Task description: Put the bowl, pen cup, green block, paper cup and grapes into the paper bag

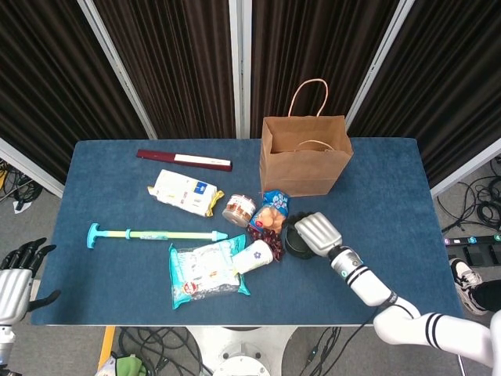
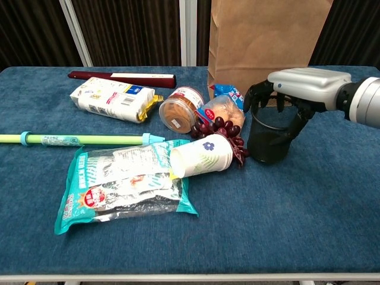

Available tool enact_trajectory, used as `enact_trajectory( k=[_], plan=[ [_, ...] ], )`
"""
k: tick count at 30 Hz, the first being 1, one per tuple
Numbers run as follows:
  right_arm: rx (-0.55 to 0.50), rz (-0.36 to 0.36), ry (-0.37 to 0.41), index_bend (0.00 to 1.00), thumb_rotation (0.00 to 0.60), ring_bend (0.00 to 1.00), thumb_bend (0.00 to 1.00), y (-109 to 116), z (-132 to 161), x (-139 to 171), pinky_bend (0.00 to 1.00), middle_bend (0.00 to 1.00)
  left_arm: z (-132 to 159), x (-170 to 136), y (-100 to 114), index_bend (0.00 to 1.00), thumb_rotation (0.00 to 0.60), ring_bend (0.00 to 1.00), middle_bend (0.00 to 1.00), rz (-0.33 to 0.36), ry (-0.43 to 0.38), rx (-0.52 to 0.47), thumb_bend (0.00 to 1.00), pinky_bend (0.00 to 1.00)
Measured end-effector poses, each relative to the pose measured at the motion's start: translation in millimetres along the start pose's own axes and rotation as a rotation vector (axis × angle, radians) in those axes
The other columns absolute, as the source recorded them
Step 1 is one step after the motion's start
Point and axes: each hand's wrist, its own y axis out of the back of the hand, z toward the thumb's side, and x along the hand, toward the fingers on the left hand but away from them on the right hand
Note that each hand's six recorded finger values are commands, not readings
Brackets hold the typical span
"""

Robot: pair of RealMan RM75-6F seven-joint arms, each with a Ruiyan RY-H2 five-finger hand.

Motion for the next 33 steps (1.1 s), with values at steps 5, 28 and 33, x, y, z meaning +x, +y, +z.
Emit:
enact_trajectory(
  k=[5,28,33],
  plan=[
    [-0.005,-0.081,-0.025,0.35,0.6,0.29,0.15,30,-16,15,0.54,0.37,2,0,2,0.26,0.6,0.15,0.23,0.006,-0.007,0.002,0.0,0.2],
    [0.012,-0.528,-0.359,0.35,0.6,0.29,0.14,222,-132,91,0.53,0.36,11,7,3,0.26,0.6,0.15,0.23,-0.003,-0.025,0.009,0.0,0.2],
    [-0.019,-0.562,-0.295,0.35,0.6,0.29,0.14,245,-116,47,0.51,0.36,8,4,2,0.26,0.6,0.15,0.23,-0.01,-0.009,0.007,0.0,0.2]
  ],
)
